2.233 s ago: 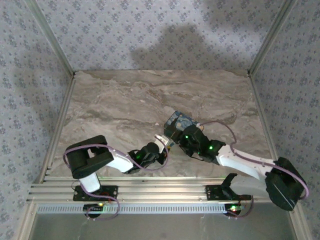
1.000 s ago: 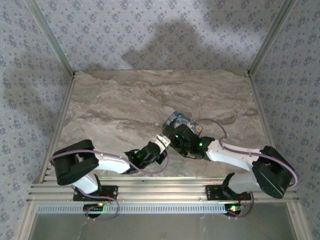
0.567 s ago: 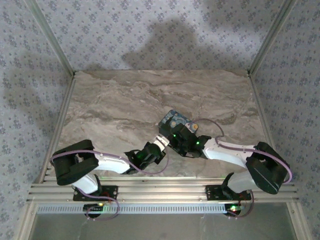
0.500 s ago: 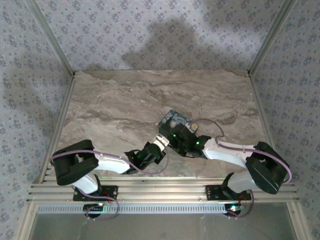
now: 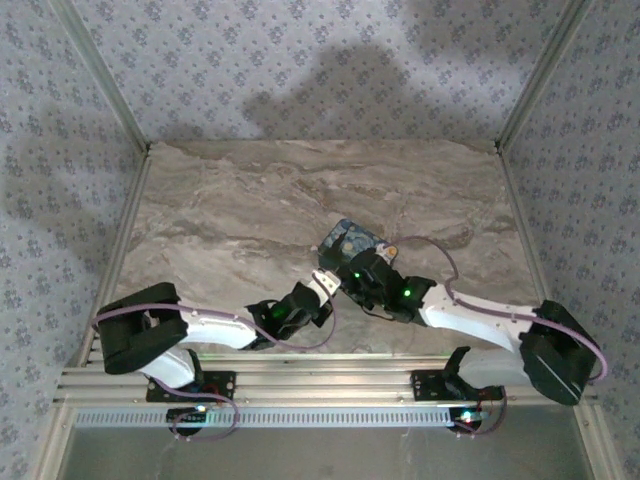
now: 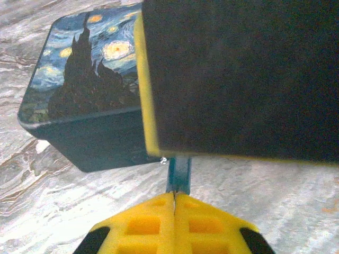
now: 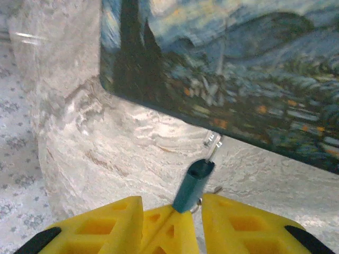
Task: Unlock a padlock with a key
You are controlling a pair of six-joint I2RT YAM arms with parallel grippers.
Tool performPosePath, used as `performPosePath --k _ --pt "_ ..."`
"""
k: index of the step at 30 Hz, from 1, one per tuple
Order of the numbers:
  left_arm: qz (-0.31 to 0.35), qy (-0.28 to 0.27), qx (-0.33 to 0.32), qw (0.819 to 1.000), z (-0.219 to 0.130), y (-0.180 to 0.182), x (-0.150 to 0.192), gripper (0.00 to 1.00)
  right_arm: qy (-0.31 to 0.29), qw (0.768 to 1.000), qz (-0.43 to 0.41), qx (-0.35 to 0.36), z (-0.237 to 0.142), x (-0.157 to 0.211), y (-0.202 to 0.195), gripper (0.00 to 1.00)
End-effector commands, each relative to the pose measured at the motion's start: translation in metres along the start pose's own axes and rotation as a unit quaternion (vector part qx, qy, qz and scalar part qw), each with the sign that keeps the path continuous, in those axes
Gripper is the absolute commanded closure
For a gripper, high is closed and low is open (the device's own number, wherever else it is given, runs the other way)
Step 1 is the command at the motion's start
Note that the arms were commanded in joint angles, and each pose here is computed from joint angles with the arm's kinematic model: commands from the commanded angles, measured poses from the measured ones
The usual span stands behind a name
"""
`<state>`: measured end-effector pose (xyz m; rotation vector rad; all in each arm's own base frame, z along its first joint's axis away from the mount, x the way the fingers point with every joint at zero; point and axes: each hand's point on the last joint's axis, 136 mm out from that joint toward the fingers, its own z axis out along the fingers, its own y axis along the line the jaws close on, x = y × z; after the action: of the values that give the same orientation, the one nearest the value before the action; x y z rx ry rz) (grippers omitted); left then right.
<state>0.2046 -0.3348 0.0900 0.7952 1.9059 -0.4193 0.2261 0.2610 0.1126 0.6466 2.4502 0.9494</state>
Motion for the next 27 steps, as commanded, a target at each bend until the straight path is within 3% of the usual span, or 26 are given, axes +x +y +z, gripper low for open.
performPosePath --k 1,11,21,27 --pt "-0.02 -0.044 0.033 0.998 -0.005 -0.016 -0.033 1.0 -0.028 0.999 0.006 0.014 -0.012 -0.009 -0.004 0.65" --pt "-0.025 -0.031 0.035 0.999 0.0 -0.017 -0.021 1.0 0.009 0.999 0.005 0.037 0.005 0.009 -0.017 0.6" --pt "-0.022 -0.032 0.034 0.999 0.002 -0.017 -0.021 1.0 0.013 0.999 0.006 0.051 0.009 0.013 -0.025 0.65" --pt "-0.022 -0.036 0.037 0.998 0.002 -0.018 -0.021 1.0 0.018 0.998 0.007 0.06 0.015 0.015 -0.029 0.57"
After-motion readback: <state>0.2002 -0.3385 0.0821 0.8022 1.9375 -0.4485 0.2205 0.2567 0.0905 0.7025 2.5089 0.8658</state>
